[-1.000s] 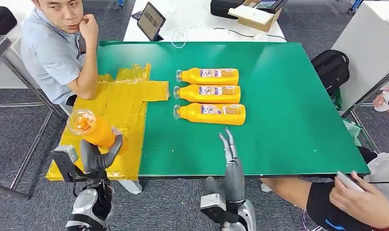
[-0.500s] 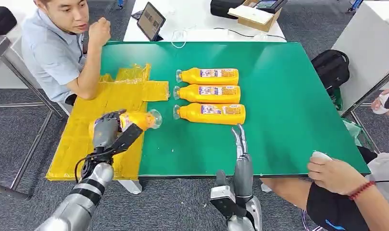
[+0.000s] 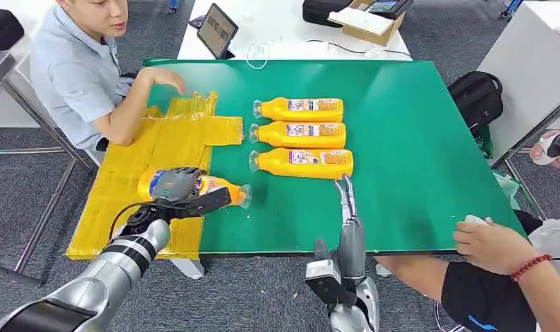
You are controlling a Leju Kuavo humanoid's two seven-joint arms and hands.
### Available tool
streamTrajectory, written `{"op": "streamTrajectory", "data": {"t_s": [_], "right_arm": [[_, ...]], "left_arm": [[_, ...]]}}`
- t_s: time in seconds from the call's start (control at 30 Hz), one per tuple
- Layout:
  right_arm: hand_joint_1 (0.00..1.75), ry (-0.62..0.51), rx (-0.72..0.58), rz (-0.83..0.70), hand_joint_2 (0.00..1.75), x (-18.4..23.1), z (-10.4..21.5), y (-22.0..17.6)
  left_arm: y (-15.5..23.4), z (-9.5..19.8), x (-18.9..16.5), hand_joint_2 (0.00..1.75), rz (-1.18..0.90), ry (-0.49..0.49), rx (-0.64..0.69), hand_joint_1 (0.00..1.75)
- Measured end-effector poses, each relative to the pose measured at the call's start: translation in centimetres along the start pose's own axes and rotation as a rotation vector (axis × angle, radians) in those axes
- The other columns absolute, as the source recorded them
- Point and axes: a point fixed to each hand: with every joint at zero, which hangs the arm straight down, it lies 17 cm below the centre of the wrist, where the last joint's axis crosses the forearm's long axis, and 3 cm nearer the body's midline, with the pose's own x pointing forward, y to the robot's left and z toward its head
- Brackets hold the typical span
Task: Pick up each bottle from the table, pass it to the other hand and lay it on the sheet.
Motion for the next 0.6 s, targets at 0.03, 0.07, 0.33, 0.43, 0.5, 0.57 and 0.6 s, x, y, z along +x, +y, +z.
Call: {"op": "streamTrajectory", "data": {"t_s": [0.03, 0.07, 0.33, 0.43, 0.5, 0.57, 0.6], "right_arm": [[0.0, 0.004, -0.001, 0.001, 0.0, -0.15, 0.02, -0.02], [0.0, 0.005, -0.001, 0.002, 0.0, -0.24, 0.04, -0.03], [0.0, 0.022, 0.001, 0.012, 0.0, -1.0, 0.28, -0.12], [0.0, 0.024, 0.002, 0.013, 0.0, -1.11, 0.31, -0.08], [0.0, 0.024, 0.002, 0.013, 0.0, -1.14, 0.29, -0.07], [0.0, 0.024, 0.002, 0.013, 0.0, -1.15, 0.27, -0.06], [0.0, 0.024, 0.003, 0.013, 0.0, -1.15, 0.27, -0.06]], "left_arm": [[-0.34, 0.04, 0.04, 1.75, -0.007, -0.003, -0.014, 0.0], [-0.35, -0.02, 0.09, 1.75, -0.01, -0.005, -0.022, 0.0], [-0.41, -0.2, 0.07, 1.75, -0.024, -0.008, -0.043, 0.0], [-0.45, -0.21, 0.08, 1.75, -0.028, -0.01, -0.045, 0.0], [-0.47, -0.21, 0.08, 1.75, -0.029, -0.01, -0.046, 0.0], [-0.45, -0.22, 0.08, 1.75, -0.03, -0.01, -0.046, 0.0], [-0.47, -0.22, 0.1, 1.75, -0.028, -0.011, -0.048, 0.0]]}}
